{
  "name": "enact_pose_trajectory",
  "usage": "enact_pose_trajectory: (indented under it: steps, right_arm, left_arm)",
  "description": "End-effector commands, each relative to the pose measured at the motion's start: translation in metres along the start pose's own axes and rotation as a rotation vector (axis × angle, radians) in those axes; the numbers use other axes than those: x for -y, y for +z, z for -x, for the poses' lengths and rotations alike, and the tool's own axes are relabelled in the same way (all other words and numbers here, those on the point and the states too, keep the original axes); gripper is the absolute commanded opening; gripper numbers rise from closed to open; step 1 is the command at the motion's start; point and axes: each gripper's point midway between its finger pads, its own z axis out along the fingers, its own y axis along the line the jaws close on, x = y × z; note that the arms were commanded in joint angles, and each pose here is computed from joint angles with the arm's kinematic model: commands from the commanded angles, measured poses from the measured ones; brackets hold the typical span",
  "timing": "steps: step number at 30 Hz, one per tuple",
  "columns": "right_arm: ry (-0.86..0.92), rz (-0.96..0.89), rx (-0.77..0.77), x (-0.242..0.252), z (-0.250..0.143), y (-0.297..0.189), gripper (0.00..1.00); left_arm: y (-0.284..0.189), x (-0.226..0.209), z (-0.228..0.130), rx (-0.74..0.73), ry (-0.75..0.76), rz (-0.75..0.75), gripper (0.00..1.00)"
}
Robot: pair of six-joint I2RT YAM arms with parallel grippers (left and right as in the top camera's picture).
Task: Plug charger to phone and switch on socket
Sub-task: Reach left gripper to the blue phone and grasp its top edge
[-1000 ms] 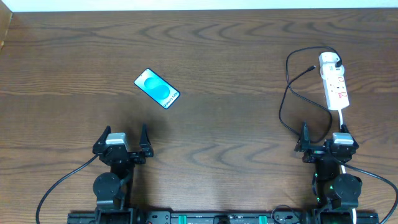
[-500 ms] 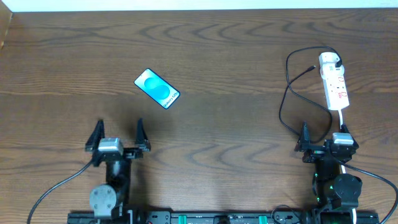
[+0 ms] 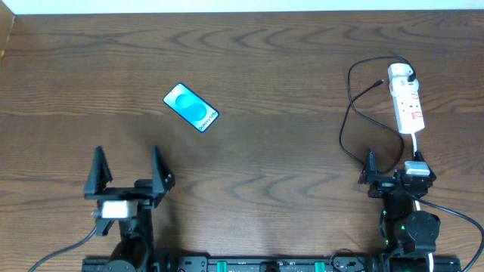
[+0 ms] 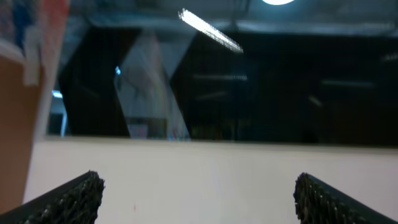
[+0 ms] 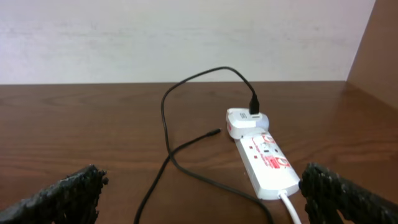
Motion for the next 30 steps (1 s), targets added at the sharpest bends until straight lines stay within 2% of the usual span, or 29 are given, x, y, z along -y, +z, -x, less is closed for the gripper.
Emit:
enact_pose_trajectory:
  steps: [1,9,15,20,26,30]
  right_arm:
    - [-0.012,0.004,0.001,-0.001,0.000,0.000,0.99]
    - [-0.012,0.004,0.001,-0.001,0.000,0.000,0.99]
    - [-0.012,0.004,0.001,-0.001,0.000,0.000,0.99]
    - [-0.012,0.004,0.001,-0.001,0.000,0.000,0.99]
    - [-0.012,0.004,0.001,-0.001,0.000,0.000,0.99]
    - [-0.012,0.004,0.001,-0.001,0.000,0.000,0.99]
  left_arm:
    - [0.001,-0.015,0.019,0.057,0.009,0.094,0.98]
    - [0.021,-0.020,0.048,0.068,0.008,0.128,0.98]
    - [0.072,-0.019,0.061,-0.015,-0.033,0.131,0.98]
    - [0.114,-0.007,0.044,-0.215,-0.059,0.068,0.98]
    - [0.148,-0.008,0.010,-0.549,-0.084,0.105,0.98]
    - [0.153,-0.010,-0.013,-0.769,-0.114,0.142,0.98]
